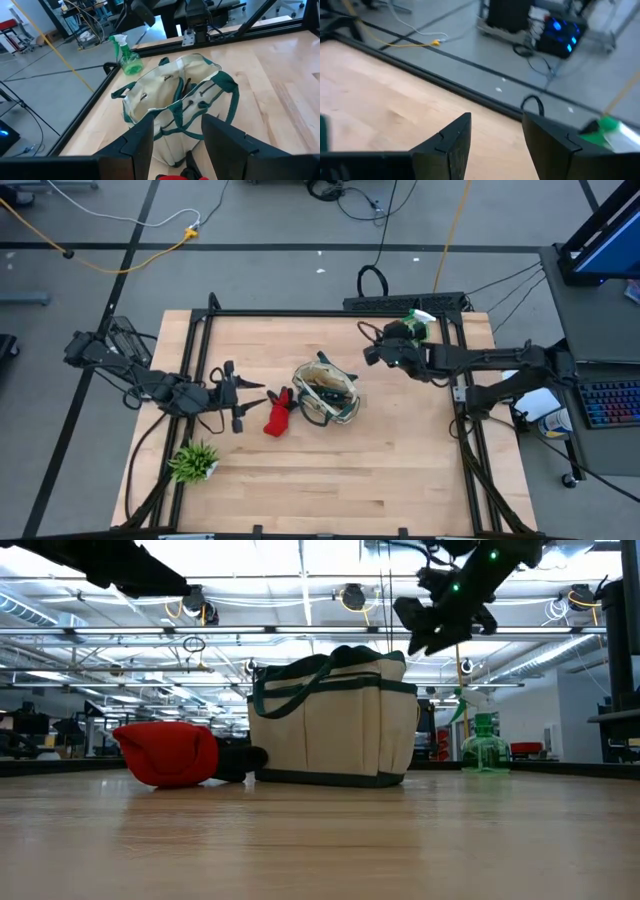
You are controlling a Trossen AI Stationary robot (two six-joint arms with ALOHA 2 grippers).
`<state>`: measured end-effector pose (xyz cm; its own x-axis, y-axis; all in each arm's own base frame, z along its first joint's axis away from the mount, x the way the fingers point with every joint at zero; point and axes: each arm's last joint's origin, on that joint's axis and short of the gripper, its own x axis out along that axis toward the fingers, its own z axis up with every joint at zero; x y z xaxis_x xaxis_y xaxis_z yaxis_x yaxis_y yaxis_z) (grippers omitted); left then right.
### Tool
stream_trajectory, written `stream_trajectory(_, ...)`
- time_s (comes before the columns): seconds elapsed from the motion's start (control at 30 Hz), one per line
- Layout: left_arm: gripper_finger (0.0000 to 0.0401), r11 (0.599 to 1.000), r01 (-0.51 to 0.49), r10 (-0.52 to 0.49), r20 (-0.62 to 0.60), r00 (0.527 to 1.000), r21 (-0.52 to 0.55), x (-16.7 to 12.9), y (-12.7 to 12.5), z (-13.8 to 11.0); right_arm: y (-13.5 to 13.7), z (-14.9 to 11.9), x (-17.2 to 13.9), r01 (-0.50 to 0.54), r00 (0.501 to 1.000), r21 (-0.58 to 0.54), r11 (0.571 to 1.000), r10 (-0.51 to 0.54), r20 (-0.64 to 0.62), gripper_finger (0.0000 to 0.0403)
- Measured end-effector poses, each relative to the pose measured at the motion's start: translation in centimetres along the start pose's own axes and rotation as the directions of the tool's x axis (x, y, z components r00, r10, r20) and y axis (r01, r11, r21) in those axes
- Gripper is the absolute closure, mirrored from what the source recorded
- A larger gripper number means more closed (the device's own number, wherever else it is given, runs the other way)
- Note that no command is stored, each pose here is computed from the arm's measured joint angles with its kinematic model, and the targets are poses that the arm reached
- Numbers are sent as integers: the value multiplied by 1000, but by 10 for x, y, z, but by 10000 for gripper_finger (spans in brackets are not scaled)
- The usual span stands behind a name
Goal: Pick & Place Garden tools in Gardening bag
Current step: Put the green spray bottle into the gardening bag
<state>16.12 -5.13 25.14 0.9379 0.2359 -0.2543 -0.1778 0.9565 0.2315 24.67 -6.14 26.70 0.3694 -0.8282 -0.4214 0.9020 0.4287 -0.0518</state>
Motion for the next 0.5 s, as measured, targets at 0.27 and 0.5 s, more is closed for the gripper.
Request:
stream_trajectory(0.27,229,1000,0,0,-1,1000,2,0,0,0,-15,-11,16,136,986,98,986,-126,-106,232)
stream_trajectory(0.5,229,1000,0,0,-2,1000,4,0,0,0,-19,-17,34,210,970,125,970,-191,-147,232)
